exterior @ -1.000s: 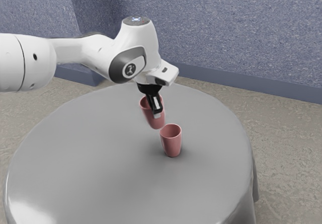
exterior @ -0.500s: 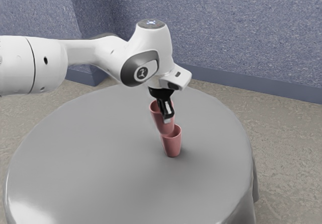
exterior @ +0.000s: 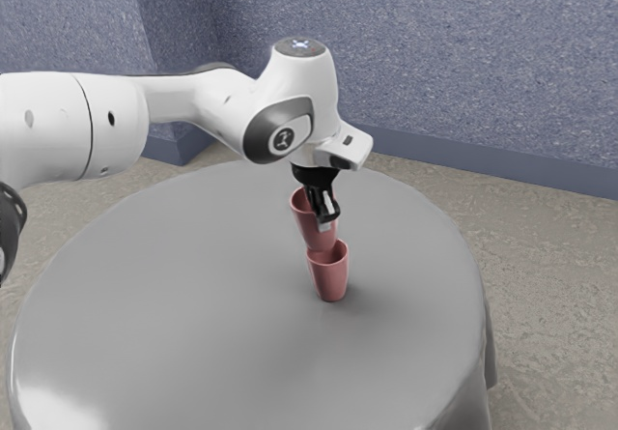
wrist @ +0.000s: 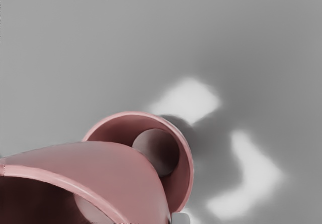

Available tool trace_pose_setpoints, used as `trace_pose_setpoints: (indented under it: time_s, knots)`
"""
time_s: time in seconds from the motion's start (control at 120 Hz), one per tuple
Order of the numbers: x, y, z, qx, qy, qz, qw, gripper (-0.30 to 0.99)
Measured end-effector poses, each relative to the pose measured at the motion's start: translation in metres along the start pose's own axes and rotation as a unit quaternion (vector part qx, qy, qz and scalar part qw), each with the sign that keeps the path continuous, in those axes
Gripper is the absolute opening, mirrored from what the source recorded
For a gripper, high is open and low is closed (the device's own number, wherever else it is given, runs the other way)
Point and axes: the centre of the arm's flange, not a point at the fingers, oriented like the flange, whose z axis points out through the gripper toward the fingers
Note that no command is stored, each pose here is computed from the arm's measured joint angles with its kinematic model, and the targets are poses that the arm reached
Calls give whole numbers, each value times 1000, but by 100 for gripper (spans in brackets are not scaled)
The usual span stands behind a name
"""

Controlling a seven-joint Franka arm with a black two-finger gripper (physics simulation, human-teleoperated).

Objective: Place the left cup onto the right cup

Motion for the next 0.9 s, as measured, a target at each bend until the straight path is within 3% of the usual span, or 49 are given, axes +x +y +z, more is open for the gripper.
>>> trace_pose_setpoints:
  time_s: [0.9]
  knots:
    - [0, 4, 4, -18, -27, -15, 999, -9]
